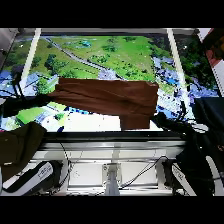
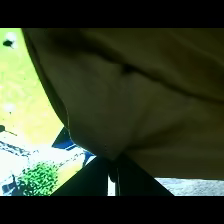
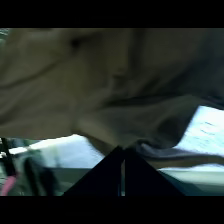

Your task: Fold the clothes and pants, and hang the long-sleeved shirts on hangers.

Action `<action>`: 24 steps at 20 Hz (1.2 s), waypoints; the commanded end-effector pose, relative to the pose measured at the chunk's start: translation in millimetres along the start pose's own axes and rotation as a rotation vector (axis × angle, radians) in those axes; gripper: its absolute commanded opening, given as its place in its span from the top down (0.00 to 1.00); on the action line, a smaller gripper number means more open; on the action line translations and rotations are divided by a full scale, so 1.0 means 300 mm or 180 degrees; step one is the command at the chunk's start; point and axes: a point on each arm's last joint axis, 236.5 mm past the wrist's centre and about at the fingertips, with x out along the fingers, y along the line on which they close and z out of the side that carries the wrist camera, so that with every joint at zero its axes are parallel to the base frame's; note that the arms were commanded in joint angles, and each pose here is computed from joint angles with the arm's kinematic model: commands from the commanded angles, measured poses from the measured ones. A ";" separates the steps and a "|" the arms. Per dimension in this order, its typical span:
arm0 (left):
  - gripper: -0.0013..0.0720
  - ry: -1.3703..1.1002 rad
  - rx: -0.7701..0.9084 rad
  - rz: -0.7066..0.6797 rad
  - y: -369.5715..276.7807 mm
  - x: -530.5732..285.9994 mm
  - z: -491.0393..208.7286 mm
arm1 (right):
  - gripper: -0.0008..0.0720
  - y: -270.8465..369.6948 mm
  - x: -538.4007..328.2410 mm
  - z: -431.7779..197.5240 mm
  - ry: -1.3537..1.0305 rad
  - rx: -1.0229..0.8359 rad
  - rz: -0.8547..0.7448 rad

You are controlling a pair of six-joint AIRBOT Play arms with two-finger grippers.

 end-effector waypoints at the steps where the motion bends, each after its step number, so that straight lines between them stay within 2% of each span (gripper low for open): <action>1: 0.95 -0.0339 0.0035 0.0012 -0.071 -0.091 0.077 | 0.96 0.227 -0.079 0.069 -0.0361 0.0223 0.0734; 4: 0.95 -0.0617 -0.0114 -0.0154 -0.118 -0.100 0.146 | 0.96 0.316 -0.095 0.136 -0.0633 -0.0008 0.0814; 8: 0.95 -0.0933 -0.0015 0.0031 -0.122 -0.082 0.229 | 0.97 0.439 -0.106 0.290 -0.1391 -0.0676 0.0559; 10: 0.95 -0.1074 0.0006 0.0139 -0.112 -0.072 0.262 | 0.97 0.466 -0.059 0.314 -0.1467 -0.0876 0.0425; 13: 0.95 -0.1010 -0.0043 0.0199 -0.084 0.002 0.256 | 0.97 0.417 0.106 0.338 -0.1320 -0.0850 0.0140; 16: 0.95 -0.0981 -0.0188 0.0382 0.005 0.085 0.251 | 0.97 0.349 0.211 0.462 -0.1501 -0.0707 -0.0160; 19: 0.95 -0.1142 -0.0608 0.0623 0.126 0.136 0.270 | 0.97 0.326 0.278 0.561 -0.1641 -0.0661 -0.0306; 24: 0.95 -0.1044 -0.0730 0.0799 0.209 0.232 0.228 | 0.97 0.226 0.397 0.618 -0.1621 -0.0522 -0.0535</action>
